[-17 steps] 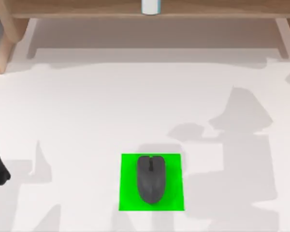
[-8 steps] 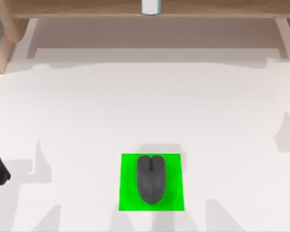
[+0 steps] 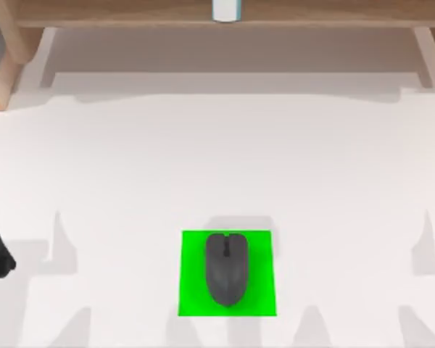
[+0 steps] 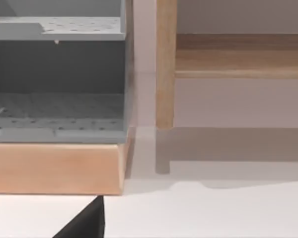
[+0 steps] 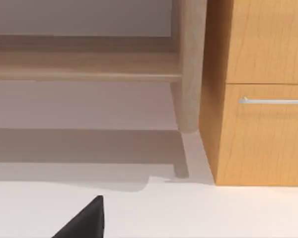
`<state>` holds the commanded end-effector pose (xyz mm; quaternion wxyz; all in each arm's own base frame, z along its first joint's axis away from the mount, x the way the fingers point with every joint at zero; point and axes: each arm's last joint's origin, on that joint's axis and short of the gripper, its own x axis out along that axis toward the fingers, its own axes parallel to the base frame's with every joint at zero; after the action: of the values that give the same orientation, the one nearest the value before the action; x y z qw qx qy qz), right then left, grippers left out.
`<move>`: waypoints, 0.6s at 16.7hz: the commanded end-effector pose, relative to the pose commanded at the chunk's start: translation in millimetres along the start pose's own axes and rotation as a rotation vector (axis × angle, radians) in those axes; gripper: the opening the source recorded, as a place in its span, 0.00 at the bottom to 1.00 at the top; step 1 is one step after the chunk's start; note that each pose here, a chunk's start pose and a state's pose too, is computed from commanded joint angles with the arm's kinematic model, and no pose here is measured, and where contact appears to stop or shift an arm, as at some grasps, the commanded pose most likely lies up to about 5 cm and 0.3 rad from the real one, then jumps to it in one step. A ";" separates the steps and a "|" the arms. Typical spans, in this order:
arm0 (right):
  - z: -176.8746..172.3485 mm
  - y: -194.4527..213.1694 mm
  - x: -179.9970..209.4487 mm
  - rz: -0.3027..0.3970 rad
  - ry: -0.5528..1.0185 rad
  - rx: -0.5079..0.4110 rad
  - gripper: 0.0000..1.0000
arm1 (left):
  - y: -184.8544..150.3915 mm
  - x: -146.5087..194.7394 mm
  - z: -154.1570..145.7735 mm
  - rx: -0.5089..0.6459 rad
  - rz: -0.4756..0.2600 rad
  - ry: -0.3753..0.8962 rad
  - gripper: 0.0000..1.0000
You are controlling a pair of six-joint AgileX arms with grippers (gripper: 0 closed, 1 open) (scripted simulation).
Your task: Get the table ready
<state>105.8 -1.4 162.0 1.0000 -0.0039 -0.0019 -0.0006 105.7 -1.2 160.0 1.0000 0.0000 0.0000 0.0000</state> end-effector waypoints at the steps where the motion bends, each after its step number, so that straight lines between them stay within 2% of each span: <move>1: -2.0 0.2 -0.1 0.001 0.004 0.008 1.00 | 0.0 0.0 0.0 0.000 0.000 0.000 1.00; 7: -2.0 0.2 -0.1 0.001 0.004 0.008 1.00 | -0.2 0.1 2.6 0.001 0.001 -0.003 1.00; 10: -2.0 0.2 -0.1 0.001 0.004 0.008 1.00 | -2.4 2.1 26.6 0.002 0.006 -0.029 1.00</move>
<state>105.7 -1.2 160.0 1.0000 0.0000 0.0000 0.0000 107.8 -3.6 186.6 0.9999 0.0008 -0.0147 0.0032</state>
